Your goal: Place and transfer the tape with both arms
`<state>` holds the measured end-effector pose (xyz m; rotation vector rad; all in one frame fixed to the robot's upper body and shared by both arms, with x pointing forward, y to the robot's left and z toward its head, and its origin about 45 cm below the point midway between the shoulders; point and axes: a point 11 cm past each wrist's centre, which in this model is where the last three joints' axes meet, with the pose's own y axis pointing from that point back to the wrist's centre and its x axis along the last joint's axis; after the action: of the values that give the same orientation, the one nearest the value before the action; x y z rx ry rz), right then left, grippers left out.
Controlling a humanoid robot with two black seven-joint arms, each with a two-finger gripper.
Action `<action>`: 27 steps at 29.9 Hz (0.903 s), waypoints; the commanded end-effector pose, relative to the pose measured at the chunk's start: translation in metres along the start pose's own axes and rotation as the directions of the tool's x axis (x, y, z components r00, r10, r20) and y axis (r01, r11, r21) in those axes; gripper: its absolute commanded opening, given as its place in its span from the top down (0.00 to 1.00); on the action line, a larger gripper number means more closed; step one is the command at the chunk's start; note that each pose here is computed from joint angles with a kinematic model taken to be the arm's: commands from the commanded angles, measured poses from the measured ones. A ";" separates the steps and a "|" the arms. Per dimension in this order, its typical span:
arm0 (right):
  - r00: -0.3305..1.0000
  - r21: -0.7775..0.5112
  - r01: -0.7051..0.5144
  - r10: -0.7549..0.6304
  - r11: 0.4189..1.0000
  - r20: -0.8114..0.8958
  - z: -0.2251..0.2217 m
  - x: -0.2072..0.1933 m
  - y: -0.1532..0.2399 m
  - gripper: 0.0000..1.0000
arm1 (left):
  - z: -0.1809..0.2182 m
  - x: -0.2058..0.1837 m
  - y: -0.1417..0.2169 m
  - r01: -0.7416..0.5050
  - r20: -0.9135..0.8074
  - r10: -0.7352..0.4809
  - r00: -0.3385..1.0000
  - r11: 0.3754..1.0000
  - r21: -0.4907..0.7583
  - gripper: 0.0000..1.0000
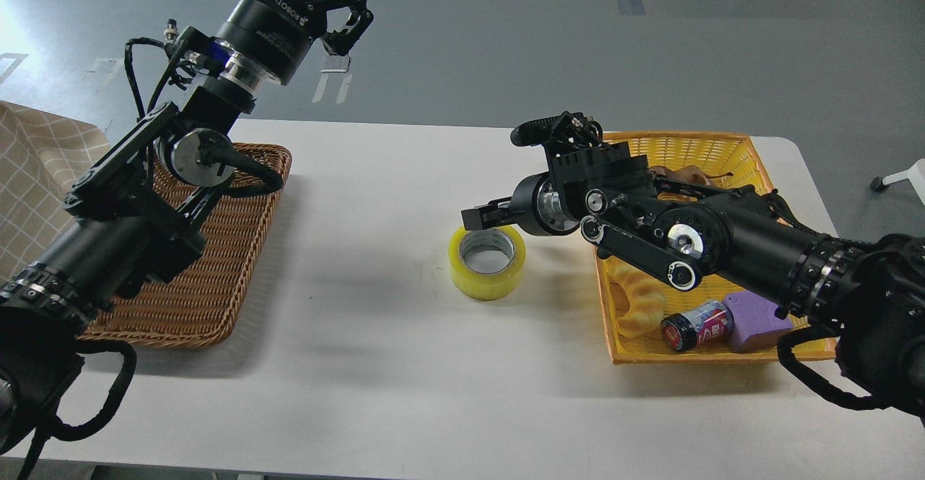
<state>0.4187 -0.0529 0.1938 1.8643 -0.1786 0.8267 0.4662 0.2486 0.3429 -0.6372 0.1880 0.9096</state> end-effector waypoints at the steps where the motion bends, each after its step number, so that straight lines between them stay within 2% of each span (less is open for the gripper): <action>1: 0.999 0.025 -0.043 0.042 0.999 0.017 0.004 0.014 0.016 0.06 | -0.001 0.000 0.000 0.000 -0.001 0.000 1.000 1.000 0.000 0.02; 5: 0.992 0.029 -0.111 0.109 0.993 0.061 0.025 0.033 0.042 0.00 | -0.001 0.000 0.001 -0.001 0.000 0.001 1.000 1.000 0.004 0.02; 9: 0.975 0.016 -0.185 0.181 0.983 0.129 0.049 0.052 0.066 0.00 | -0.001 0.001 0.001 -0.002 0.001 0.002 1.000 1.000 0.007 0.02; 13: 0.946 0.054 -0.265 0.249 0.963 0.207 0.054 0.068 0.086 0.00 | -0.002 0.001 0.001 -0.002 0.003 0.002 1.000 1.000 0.010 0.02; 21: 0.847 0.111 -0.443 0.375 0.890 0.378 0.071 0.094 0.130 0.00 | -0.005 0.003 0.004 -0.006 0.014 0.006 1.000 1.000 0.024 0.02; 25: 0.717 0.131 -0.571 0.414 0.811 0.561 0.102 0.093 0.152 0.00 | 0.001 0.005 0.004 -0.009 0.023 0.009 1.000 1.000 0.015 0.02; 26: 0.716 0.131 -0.571 0.414 0.810 0.562 0.102 0.093 0.152 0.00 | 0.001 0.005 0.004 -0.009 0.023 0.009 1.000 1.000 0.015 0.02; 27: 0.667 0.140 -0.610 0.410 0.780 0.622 0.111 0.092 0.159 0.00 | 0.005 0.007 0.004 -0.011 0.030 0.011 0.999 1.000 0.012 0.02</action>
<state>0.4631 -0.1765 0.3411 2.3012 -0.9308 0.7390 0.4662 0.2528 0.3384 -0.6116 0.1819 0.9215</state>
